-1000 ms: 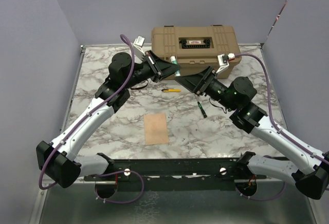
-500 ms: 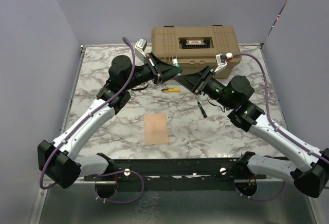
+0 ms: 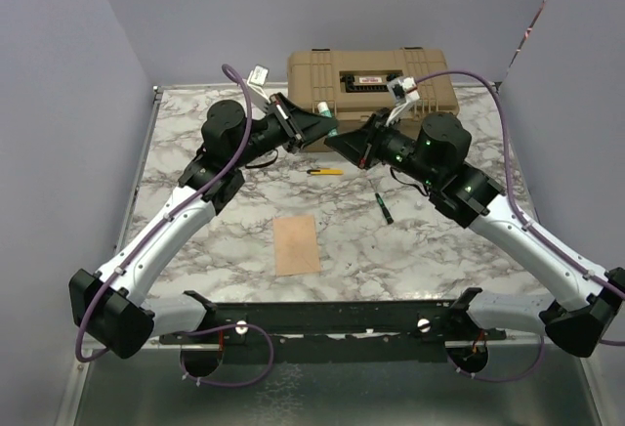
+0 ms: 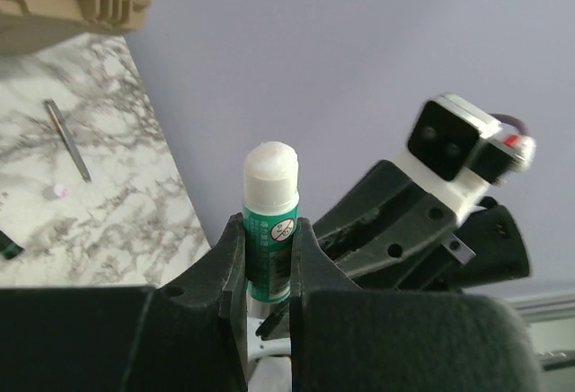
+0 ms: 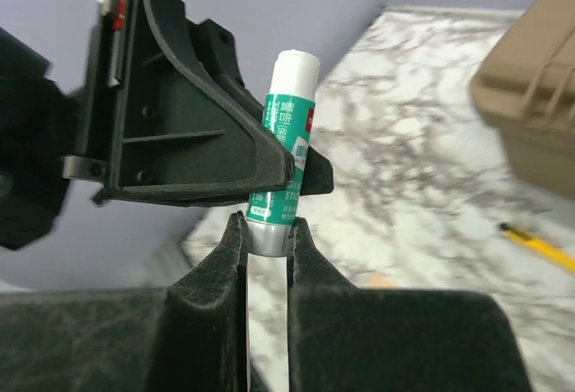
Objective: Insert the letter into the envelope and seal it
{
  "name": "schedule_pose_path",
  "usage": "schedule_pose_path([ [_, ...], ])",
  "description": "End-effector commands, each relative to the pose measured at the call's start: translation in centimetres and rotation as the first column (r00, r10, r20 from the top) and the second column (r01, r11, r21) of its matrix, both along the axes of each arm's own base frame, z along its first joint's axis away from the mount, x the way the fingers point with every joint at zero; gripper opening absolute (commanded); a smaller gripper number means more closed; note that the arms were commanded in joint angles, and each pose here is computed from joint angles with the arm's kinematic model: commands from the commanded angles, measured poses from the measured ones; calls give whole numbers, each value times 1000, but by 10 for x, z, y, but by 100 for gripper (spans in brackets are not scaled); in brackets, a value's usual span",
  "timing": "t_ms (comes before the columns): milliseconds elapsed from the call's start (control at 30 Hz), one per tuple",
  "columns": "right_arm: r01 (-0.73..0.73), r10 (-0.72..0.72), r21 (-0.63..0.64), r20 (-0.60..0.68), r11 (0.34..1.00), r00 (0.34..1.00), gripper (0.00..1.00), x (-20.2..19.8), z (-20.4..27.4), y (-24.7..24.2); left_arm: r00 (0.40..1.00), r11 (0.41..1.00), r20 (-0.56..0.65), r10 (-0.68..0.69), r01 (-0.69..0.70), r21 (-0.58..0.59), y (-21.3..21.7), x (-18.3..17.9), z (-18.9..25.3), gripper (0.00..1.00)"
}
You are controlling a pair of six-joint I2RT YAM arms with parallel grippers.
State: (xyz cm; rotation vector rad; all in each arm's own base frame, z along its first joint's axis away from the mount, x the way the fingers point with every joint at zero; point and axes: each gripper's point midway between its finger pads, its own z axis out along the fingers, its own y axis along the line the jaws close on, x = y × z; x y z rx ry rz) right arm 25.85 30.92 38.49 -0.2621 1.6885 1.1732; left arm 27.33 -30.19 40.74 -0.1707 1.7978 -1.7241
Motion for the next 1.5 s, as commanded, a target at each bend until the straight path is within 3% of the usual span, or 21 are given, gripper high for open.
schedule_pose_path([
  [0,172,-68,-502,218,848,974,1,44,-60,-32,995,998,88,37,-42,48,0,5,14,0],
  [133,383,-191,-621,355,684,915,1,86,-64,-54,983,989,150,102,-116,89,2,23,13,0],
  [267,575,-342,-678,463,457,818,1,116,-68,-73,978,984,152,144,-158,85,1,37,17,0],
  [367,675,-435,-658,528,333,729,1,125,-66,-80,982,984,104,158,-166,68,0,42,18,0],
  [567,769,-561,-618,583,163,588,1,120,-58,-95,979,979,-62,195,-190,79,-1,53,-5,0],
  [633,737,-590,-641,516,216,621,4,117,-64,-89,977,976,-59,204,-198,96,-1,55,-12,0],
  [767,510,-506,-660,221,551,834,52,86,-80,-48,975,961,35,217,-220,170,8,58,-24,0],
  [833,388,-425,-590,83,708,901,66,61,-81,-30,973,953,128,192,-216,212,14,56,-26,0],
  [900,291,-342,-490,-17,822,939,70,38,-77,-19,958,941,262,118,-192,278,17,50,-28,0],
  [967,214,-264,-393,-78,894,961,71,15,-74,-13,925,922,379,39,-180,344,21,41,-35,0],
  [1133,52,-60,-149,-50,988,997,71,-29,-56,-6,842,915,501,-202,-20,403,18,3,-44,0],
  [1300,27,-27,-7,26,1000,999,73,-44,-38,-14,762,925,558,-330,144,351,9,-31,-26,0],
  [1467,-36,31,81,61,996,998,74,-54,-25,-8,729,923,572,-375,238,302,5,-49,-15,0],
])
